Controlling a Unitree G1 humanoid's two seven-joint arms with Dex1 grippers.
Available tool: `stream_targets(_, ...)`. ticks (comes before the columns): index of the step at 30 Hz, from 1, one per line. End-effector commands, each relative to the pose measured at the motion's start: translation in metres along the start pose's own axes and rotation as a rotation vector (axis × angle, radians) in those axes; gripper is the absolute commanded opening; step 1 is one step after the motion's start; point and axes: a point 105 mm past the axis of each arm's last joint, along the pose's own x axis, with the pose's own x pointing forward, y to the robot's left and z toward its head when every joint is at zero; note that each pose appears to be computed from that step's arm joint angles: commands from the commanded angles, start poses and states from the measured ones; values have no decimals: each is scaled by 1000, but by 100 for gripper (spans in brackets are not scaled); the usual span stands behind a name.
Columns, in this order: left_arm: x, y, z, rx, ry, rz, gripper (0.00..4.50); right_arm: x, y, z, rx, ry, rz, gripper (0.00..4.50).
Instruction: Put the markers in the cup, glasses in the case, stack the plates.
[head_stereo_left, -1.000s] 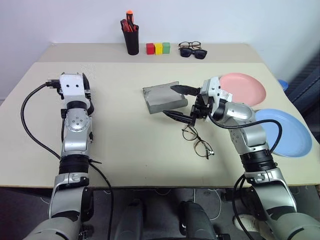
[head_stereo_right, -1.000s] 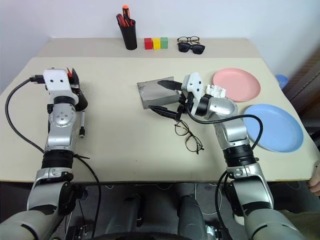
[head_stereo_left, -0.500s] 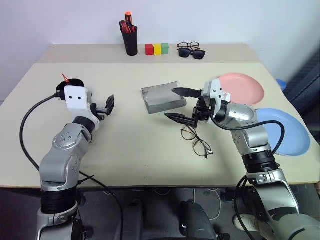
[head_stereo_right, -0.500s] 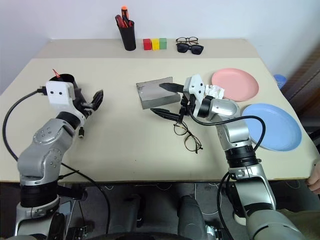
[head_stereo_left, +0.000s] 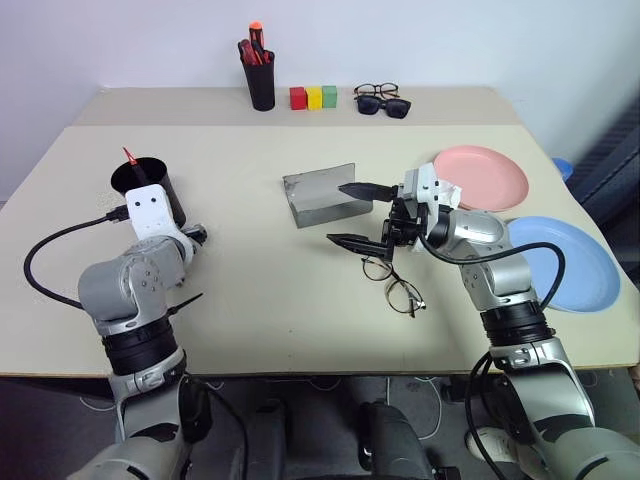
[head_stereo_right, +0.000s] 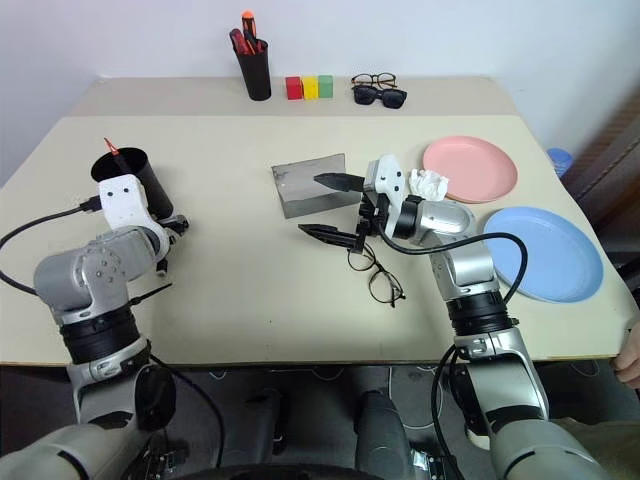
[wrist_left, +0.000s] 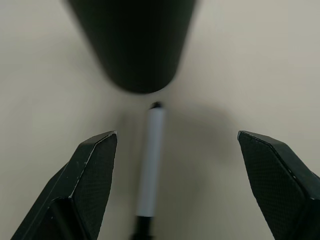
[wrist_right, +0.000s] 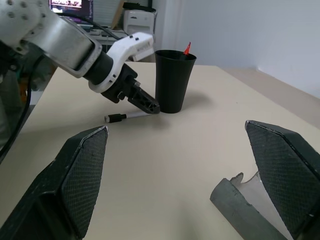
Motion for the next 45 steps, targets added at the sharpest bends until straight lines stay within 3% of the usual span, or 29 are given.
stream_targets(1, 7, 15, -1, -10, 58, 71, 341, -2, -2, 12, -50, -24, -11, 450)
stream_targets(4, 17, 19, -11, -12, 127, 84, 218, -4, -2, 12, -49, -22, -20, 450)
stream_targets(8, 26, 17, -15, 10, 148, 73, 22, -6, -2, 12, -52, -15, -30, 450)
stream_targets(9, 27, 16, -15, 17, 140, 63, 4, -7, -3, 12, -53, -13, -34, 450)
stream_targets(12, 23, 5, -13, 37, 118, -24, 4, -9, -3, 13, -56, -9, -44, 450)
stream_targets(14, 7, -12, -6, 119, 29, -156, 4, -10, -4, 13, -57, -9, -51, 450)
stream_targets(16, -26, -41, -1, 254, -110, -377, 4, -11, -5, 13, -57, -9, -56, 450)
stream_targets(19, -92, -83, -14, 496, -289, -753, 4, -10, -4, 13, -54, -13, -58, 450)
stream_targets(21, -110, -95, -13, 579, -397, -833, 4, -8, -5, 15, -49, -24, -57, 450)
stream_targets(23, -111, -101, 9, 573, -574, -785, 4, -7, -5, 18, -43, -38, -54, 450)
stream_targets(27, -104, -89, 83, 379, -1051, -466, 4, -2, -9, 29, -38, -89, -67, 450)
stream_targets(31, -93, -69, 116, 364, -1254, -221, 4, 2, -13, 37, -39, -121, -79, 450)
stream_targets(33, -84, -51, 130, 357, -1301, -42, 4, 4, -13, 37, -39, -127, -83, 450)
stream_targets(39, -73, -34, 139, 413, -1382, 138, 4, 7, -14, 37, -40, -132, -86, 450)
stream_targets(45, -47, -11, 131, 438, -1316, 269, 4, 5, -16, 35, -42, -127, -98, 450)
